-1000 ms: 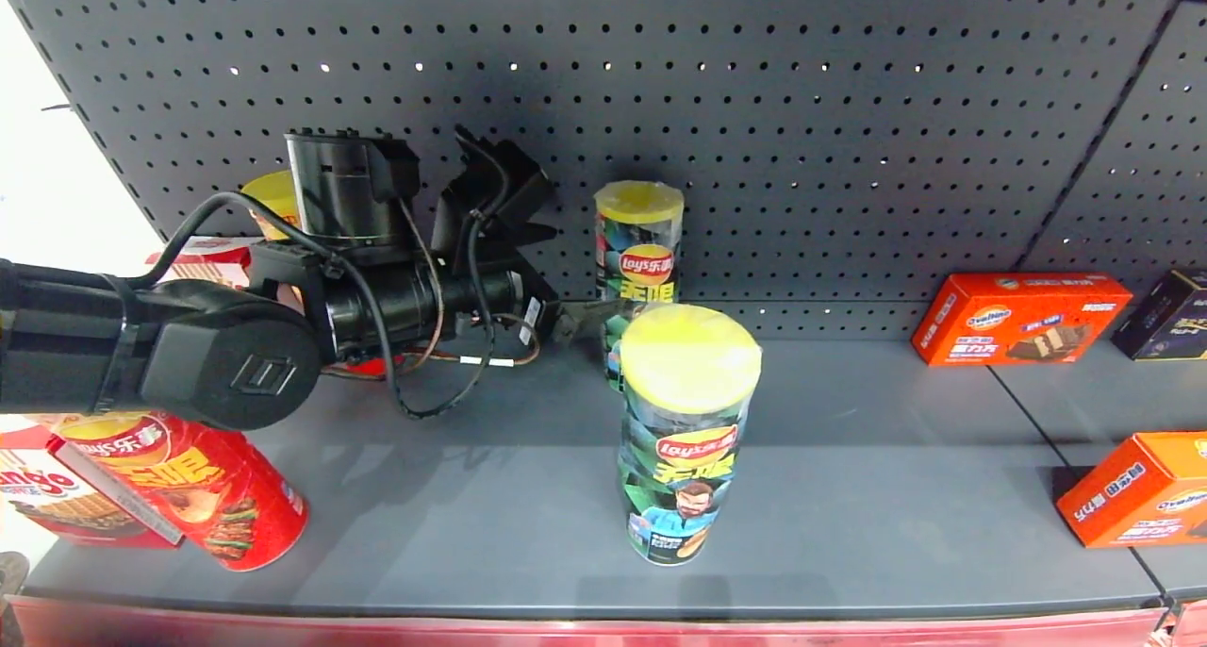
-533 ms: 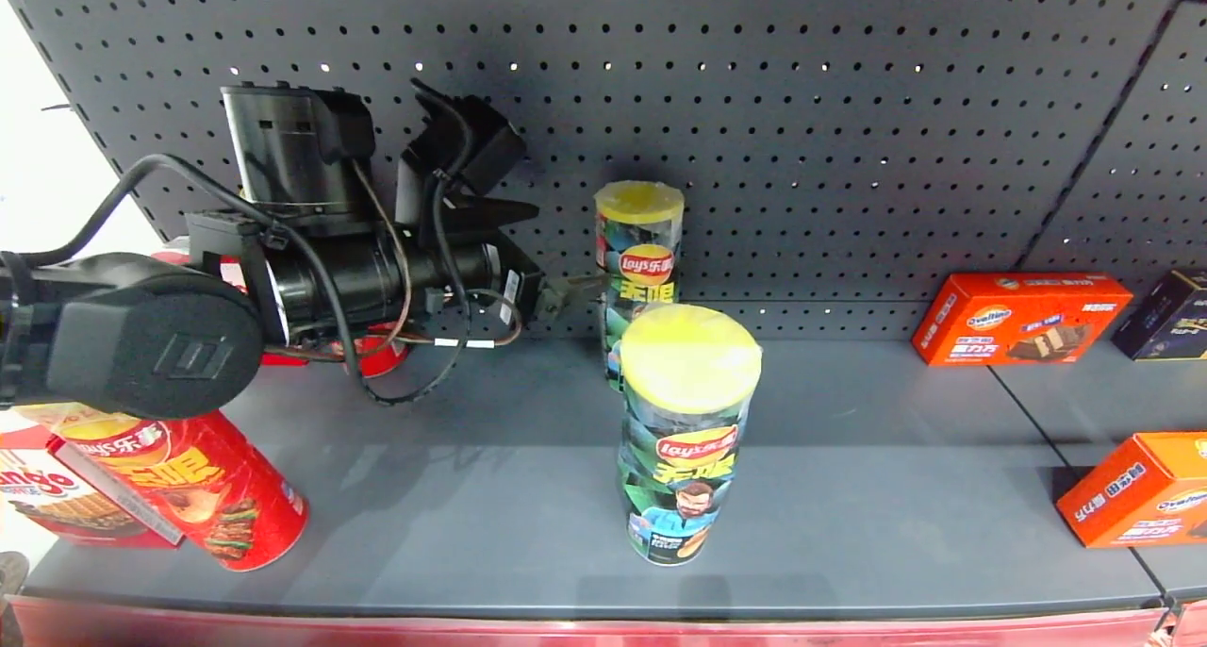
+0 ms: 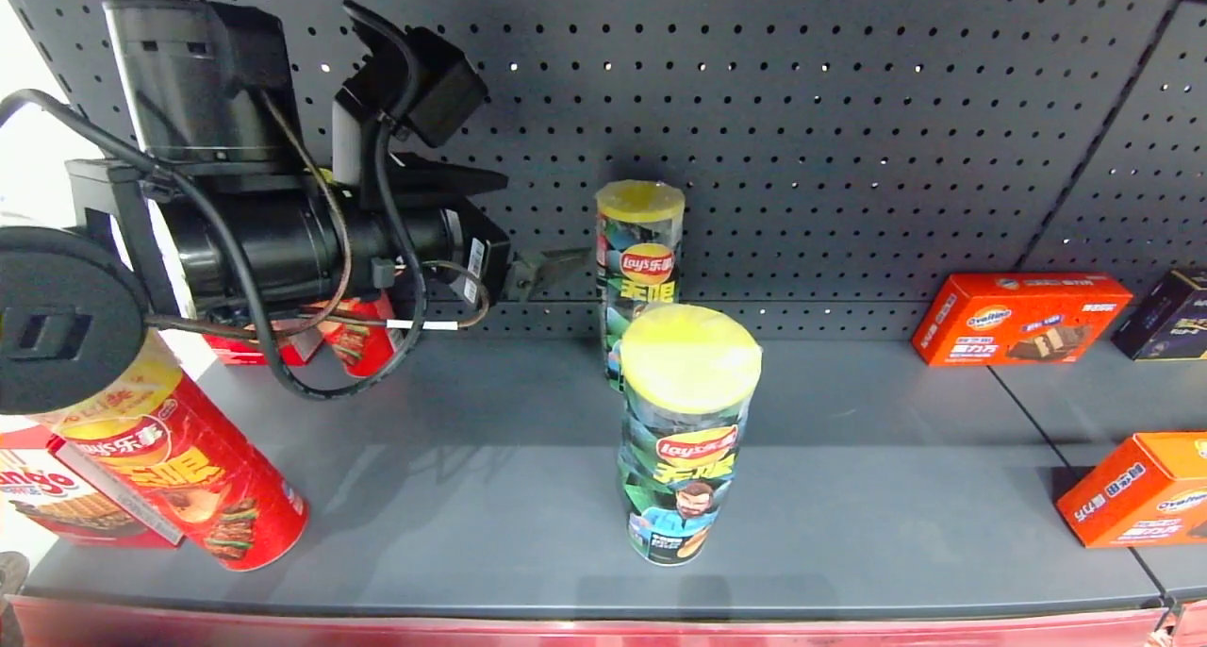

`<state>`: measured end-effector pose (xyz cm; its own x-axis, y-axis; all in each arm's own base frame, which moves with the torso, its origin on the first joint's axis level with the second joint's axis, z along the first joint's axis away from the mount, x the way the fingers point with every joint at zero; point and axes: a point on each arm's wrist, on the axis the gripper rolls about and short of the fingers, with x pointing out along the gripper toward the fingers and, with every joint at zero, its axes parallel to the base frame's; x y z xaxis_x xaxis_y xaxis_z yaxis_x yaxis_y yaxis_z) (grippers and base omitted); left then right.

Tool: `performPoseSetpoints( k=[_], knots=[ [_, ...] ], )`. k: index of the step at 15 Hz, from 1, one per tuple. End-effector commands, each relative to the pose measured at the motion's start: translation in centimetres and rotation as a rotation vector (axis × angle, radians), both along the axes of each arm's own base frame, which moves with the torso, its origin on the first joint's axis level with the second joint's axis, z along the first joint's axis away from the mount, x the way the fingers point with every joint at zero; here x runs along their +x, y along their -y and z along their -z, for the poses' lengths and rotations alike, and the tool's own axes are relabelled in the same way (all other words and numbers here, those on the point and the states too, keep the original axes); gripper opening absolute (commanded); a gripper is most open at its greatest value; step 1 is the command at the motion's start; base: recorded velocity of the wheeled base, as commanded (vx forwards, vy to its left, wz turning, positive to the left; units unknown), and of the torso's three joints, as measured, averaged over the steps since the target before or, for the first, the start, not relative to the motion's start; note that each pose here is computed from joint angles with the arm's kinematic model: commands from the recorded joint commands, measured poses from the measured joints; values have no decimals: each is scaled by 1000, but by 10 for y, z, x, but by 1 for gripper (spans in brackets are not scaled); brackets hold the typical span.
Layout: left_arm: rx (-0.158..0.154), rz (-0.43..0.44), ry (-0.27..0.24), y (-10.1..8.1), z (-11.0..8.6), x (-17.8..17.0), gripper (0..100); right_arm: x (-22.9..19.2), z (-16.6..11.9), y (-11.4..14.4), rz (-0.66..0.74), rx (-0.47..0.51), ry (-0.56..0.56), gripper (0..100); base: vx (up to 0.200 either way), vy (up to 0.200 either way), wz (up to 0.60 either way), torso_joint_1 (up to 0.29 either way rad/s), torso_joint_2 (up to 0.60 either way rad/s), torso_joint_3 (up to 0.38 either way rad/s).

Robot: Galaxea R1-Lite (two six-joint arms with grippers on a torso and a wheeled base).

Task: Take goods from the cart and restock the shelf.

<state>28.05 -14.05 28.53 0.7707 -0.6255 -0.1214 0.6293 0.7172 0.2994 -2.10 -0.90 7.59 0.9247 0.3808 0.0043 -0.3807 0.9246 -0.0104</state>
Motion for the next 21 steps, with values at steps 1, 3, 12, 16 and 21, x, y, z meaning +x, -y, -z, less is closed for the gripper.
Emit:
performPoseSetpoints(
  k=[1, 3, 12, 16, 21],
  knots=[
    [-10, 0, 25, 0, -12, -11, 100, 0, 0, 0, -1, 0, 0, 100, 0, 0, 0, 0, 0, 0],
    [-9, 0, 29, 0, -19, -22, 100, 0, 0, 0, -1, 0, 0, 100, 0, 0, 0, 0, 0, 0],
    [-48, -44, 130, -26, -41, -92, 100, 0, 0, 0, -1, 0, 0, 100, 0, 0, 0, 0, 0, 0],
    [-42, -39, 160, -48, -33, -133, 100, 0, 0, 0, -1, 0, 0, 100, 0, 0, 0, 0, 0, 0],
    [-80, -55, 219, -69, -36, -167, 100, 0, 0, 0, -1, 1, 0, 100, 0, 0, 0, 0, 0, 0]
  ],
)
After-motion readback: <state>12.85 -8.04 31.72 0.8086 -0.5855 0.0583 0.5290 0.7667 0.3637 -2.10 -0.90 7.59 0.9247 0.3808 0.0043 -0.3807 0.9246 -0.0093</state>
